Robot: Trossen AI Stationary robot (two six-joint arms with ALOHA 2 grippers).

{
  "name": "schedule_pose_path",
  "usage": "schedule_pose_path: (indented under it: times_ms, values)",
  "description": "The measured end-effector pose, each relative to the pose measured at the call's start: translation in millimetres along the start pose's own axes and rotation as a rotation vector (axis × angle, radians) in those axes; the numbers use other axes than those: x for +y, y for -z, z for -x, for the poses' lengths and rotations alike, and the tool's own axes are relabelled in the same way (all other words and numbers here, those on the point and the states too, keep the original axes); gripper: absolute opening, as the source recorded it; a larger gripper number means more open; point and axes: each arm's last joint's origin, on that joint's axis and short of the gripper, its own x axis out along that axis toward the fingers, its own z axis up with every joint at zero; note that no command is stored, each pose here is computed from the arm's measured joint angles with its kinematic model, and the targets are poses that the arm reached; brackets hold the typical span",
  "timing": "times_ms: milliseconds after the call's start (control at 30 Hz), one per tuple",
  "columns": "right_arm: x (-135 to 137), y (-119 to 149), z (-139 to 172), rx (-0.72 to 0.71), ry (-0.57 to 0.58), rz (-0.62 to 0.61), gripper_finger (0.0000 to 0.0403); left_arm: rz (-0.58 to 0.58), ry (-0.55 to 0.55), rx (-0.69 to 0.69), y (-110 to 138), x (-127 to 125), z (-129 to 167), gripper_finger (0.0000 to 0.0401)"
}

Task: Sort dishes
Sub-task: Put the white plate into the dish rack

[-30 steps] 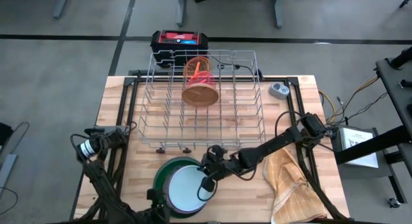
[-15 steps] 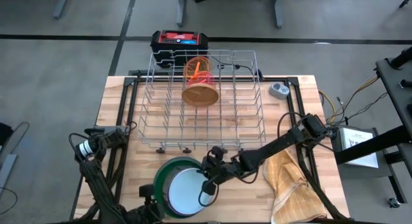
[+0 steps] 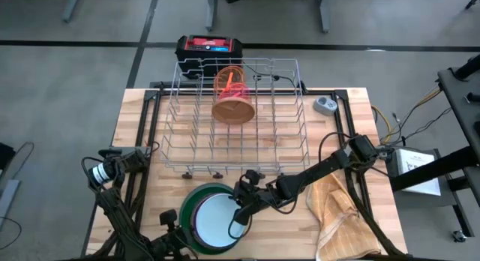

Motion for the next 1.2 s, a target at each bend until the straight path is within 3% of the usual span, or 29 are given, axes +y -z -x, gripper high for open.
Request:
schedule_pose_path:
  times_ms: [367, 900, 1200]
  values:
    - [9.1, -6.7, 5.4, -0.005, -0.057, 0.060, 0.0013, 0.018, -0.012, 0.035, 4.0, 1.3, -4.5, 0.0000]
    - [9.7, -10.1, 6.3, -0.021, -0.042, 0.078, 0.0119, 0.024, 0.002, 0.030, 4.0, -0.3, -4.2, 0.0000]
    - [3.8, 4.2, 10.4, 0.193, -0.071, 0.008, 0.0158, -0.061, 0.023, -0.079, -1.8, -6.2, -9.8, 0.0000]
